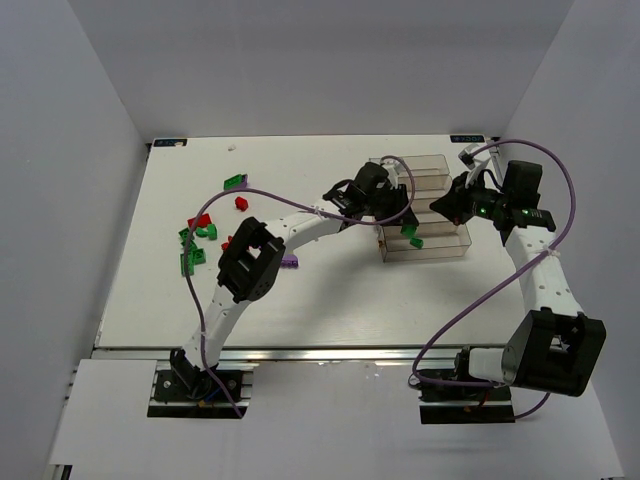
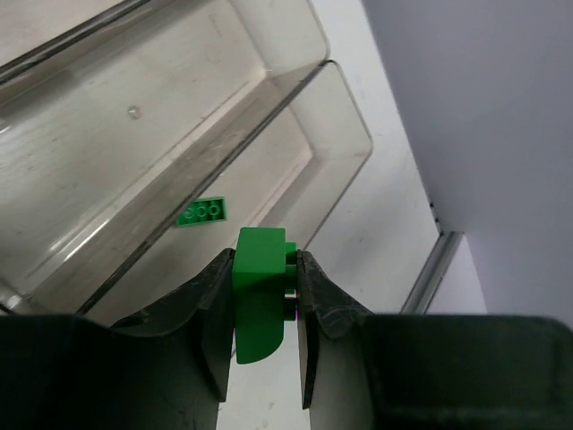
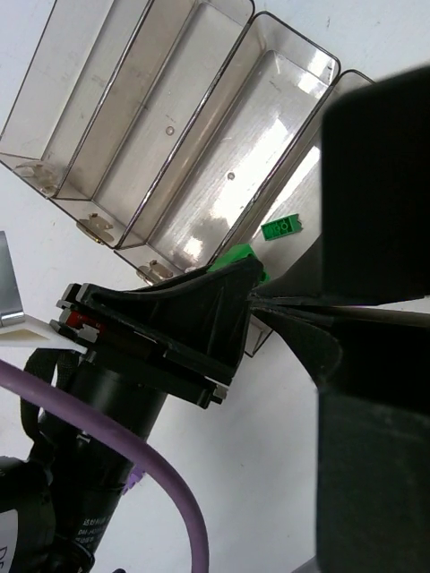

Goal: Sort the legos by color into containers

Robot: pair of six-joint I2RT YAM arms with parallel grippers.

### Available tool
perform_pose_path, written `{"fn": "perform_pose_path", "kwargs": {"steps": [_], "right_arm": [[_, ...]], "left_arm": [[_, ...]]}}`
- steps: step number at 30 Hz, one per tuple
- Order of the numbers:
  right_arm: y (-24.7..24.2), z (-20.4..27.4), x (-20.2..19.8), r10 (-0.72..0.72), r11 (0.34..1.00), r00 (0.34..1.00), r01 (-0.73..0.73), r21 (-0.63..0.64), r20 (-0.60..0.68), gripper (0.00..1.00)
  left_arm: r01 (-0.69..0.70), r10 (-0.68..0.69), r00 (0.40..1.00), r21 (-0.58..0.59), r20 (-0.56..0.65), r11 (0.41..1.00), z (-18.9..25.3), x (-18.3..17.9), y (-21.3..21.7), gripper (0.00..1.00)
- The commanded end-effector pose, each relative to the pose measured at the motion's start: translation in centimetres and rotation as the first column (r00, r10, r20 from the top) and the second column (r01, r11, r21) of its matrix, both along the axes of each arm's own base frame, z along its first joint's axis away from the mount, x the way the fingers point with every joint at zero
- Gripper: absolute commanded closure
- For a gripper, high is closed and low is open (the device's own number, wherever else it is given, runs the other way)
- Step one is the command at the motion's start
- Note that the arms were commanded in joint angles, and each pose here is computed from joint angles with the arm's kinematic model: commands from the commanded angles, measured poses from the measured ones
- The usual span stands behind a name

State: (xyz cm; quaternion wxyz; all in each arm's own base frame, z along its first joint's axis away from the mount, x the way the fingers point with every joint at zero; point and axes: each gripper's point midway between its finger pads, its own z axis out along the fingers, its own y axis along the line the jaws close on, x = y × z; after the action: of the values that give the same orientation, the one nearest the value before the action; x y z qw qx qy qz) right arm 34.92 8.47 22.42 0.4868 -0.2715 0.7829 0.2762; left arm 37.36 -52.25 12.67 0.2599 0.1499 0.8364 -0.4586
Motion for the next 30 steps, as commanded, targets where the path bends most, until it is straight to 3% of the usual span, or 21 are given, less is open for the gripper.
{"fn": "perform_pose_path", "kwargs": {"steps": [1, 4, 6, 8, 14, 16, 17, 18, 19, 20, 22, 25, 26, 28, 29, 30], "right_arm": [[0.2, 0.9, 0.1, 0.022, 1.0, 0.999, -0.023, 0.021, 0.034, 1.0], [0.3, 0.9, 0.2, 0.026, 0.999, 0.999, -0.027, 0.023, 0.033, 1.0], [0.2, 0.8, 0.2, 0.024, 0.999, 0.999, -0.025, 0.022, 0.03, 1.0], [0.2, 0.8, 0.2, 0.024, 0.999, 0.999, -0.024, 0.023, 0.028, 1.0], [0.3, 0.8, 0.0, 0.029, 0.999, 0.999, -0.03, 0.023, 0.028, 1.0], [0.4, 1.0, 0.0, 0.042, 0.999, 0.998, -0.043, 0.022, 0.037, 1.0], [0.6, 1.0, -0.4, 0.063, 0.998, 0.997, -0.064, 0.029, 0.032, 0.99], [0.7, 1.2, -0.5, 0.093, 0.996, 0.994, -0.094, 0.011, 0.057, 0.95], [0.9, 1.2, -0.7, 0.116, 0.993, 0.991, -0.117, 0.01, 0.06, 0.89], [1.3, 0.8, -1.5, 0.148, 0.989, 0.988, -0.149, 0.02, 0.035, 0.74], [2.3, 0.6, -2.9, 0.246, 0.967, 0.969, -0.248, 0.052, 0.035, 0.56], [3.0, -0.3, -3.7, 0.297, 0.953, 0.955, -0.298, 0.062, 0.017, 0.43], [3.4, -0.8, -3.9, 0.321, 0.946, 0.947, -0.321, 0.033, 0.023, 0.37], [4.1, -1.9, -4.3, 0.342, 0.94, 0.94, -0.342, 0.012, -0.001, 0.37], [5.0, -2.6, -4.8, 0.369, 0.93, 0.929, -0.369, -0.001, -0.014, 0.37], [5.1, -3.2, -4.7, 0.365, 0.93, 0.931, -0.366, -0.031, -0.026, 0.39]], "left_arm": [[-0.066, 0.064, 0.997, 0.026, 0.052, 0.997, 1.6, 1.4, 0.2, 0.72], [-0.073, 0.07, 0.996, 0.05, 0.052, 0.996, 0.9, 1.7, 0.2, 0.6], [-0.075, 0.072, 0.996, 0.058, 0.049, 0.996, 0.7, 1.8, 0.2, 0.41], [-0.078, 0.075, 0.996, 0.061, 0.051, 0.995, 0.8, 1.8, 0.3, 0.33], [-0.074, 0.071, 0.994, 0.036, 0.081, 0.997, 2.9, 1.8, 0.3, 0.32], [-0.08, 0.076, 0.991, 0.032, 0.113, 0.996, 4.6, 1.9, 0.8, 0.42], [-0.108, 0.102, 0.986, 0.045, 0.131, 0.993, 5.0, 2.4, 1.5, 0.52], [-0.128, 0.117, 0.983, 0.069, 0.14, 0.989, 5.1, 2.6, 2.4, 0.81], [-0.157, 0.147, 0.975, 0.051, 0.17, 0.986, 7.6, 2.8, 3.5, 0.93], [-0.205, 0.188, 0.968, 0.096, 0.165, 0.974, 6.4, 2.9, 5.4, 1.0], [-0.336, 0.311, 0.932, 0.123, 0.188, 0.934, 7.3, 4.1, 11.4, 1.0], [-0.44, 0.413, 0.893, 0.161, 0.177, 0.883, 7.6, 4.0, 18.0, 1.0], [-0.532, 0.501, 0.842, 0.147, 0.2, 0.834, 9.6, 4.8, 22.5, 0.84], [-0.597, 0.576, 0.801, 0.27, 0.16, 0.755, 6.2, 3.3, 28.3, 0.66], [-0.627, 0.61, 0.776, 0.304, 0.161, 0.717, 5.7, 2.8, 30.7, 0.5], [-0.677, 0.671, 0.722, 0.374, 0.171, 0.634, 4.5, 1.8, 35.4, 0.44]]}}
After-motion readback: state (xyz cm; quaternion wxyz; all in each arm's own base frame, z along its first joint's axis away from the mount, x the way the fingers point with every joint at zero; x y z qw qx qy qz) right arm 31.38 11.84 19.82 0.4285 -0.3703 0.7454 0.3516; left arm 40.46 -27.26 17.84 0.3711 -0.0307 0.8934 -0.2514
